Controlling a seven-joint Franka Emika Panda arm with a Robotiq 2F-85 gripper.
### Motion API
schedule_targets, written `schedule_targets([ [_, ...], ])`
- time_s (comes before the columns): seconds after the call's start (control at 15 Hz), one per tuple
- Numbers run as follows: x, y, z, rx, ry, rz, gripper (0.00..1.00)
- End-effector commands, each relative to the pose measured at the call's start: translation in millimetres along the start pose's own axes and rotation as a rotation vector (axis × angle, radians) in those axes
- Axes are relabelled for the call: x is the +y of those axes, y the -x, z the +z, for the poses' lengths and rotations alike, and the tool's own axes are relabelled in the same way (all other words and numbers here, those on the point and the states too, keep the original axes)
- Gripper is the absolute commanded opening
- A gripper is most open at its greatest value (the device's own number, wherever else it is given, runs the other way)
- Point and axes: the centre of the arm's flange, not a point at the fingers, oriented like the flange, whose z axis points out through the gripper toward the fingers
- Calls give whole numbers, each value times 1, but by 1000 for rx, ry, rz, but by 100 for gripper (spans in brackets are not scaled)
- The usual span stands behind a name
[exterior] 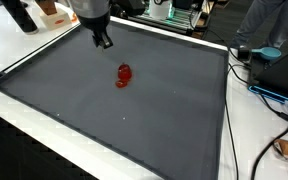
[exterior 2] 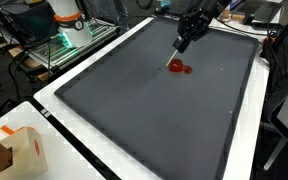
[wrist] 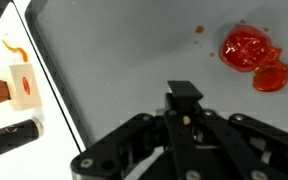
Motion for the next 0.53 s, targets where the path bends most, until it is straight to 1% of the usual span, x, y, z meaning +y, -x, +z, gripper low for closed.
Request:
schedule_targets([
  [0.0,-12,4,11,2,125,65,3],
  [0.27,-21,11,22,-1,211,103,3],
  [0.47,-26,14,29,-3,238,124,3],
])
